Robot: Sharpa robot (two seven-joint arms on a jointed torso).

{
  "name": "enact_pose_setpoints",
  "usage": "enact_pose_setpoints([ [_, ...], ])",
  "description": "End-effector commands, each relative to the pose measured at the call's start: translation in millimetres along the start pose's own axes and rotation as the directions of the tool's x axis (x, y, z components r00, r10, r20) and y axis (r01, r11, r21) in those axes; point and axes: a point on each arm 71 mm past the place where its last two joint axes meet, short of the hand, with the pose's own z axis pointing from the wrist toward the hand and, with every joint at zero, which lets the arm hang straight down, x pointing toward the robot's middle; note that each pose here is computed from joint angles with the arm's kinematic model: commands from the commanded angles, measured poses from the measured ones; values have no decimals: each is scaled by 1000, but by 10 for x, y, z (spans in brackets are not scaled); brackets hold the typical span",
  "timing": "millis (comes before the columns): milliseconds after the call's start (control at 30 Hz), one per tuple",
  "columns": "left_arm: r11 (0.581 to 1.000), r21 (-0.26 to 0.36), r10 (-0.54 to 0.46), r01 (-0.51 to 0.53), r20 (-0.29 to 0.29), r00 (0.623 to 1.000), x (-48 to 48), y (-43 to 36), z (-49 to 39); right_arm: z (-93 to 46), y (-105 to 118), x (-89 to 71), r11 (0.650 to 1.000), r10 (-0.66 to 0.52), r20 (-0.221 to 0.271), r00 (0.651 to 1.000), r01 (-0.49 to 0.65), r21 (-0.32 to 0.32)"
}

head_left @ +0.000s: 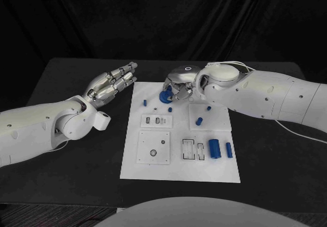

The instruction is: Assemble the parts on the task board

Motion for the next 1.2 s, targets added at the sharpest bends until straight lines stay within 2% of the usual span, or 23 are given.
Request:
enact_pose_setpoints([
  [33,994,112,-7,8,-10,1000,10,-87,5,-21,-37,51,1000,0,-25,1000,0,30],
  [200,994,111,-7,8,-9,1000,5,-87,0,-69,-75,30,1000,-2,14,1000,2,29],
  [367,994,111,-6,6,-6,1000,-8,-90,-15,-197,-143,-57,1000,20,102,995,-22,22],
  [533,994,109,-3,2,1,1000,-34,-95,-42,-466,-262,-281,999,26,205,978,-32,24],
  [667,994,109,-1,1,4,1000,-42,-98,-54,-742,-388,-432,998,17,252,968,-32,54],
  [767,994,108,0,-1,7,1000,-49,-100,-63,-955,-504,-477,994,16,252,968,-43,101],
  [933,994,109,0,-1,7,1000,-49,-99,-63,-1274,-715,-451,978,24,217,976,-68,199],
  [1033,994,109,-1,0,6,1000,-47,-98,-61,-1458,-841,-371,961,37,190,981,-87,263],
  [1200,994,109,-2,1,5,1000,-45,-95,-59,-1692,-996,-219,936,56,178,982,-114,334],
])
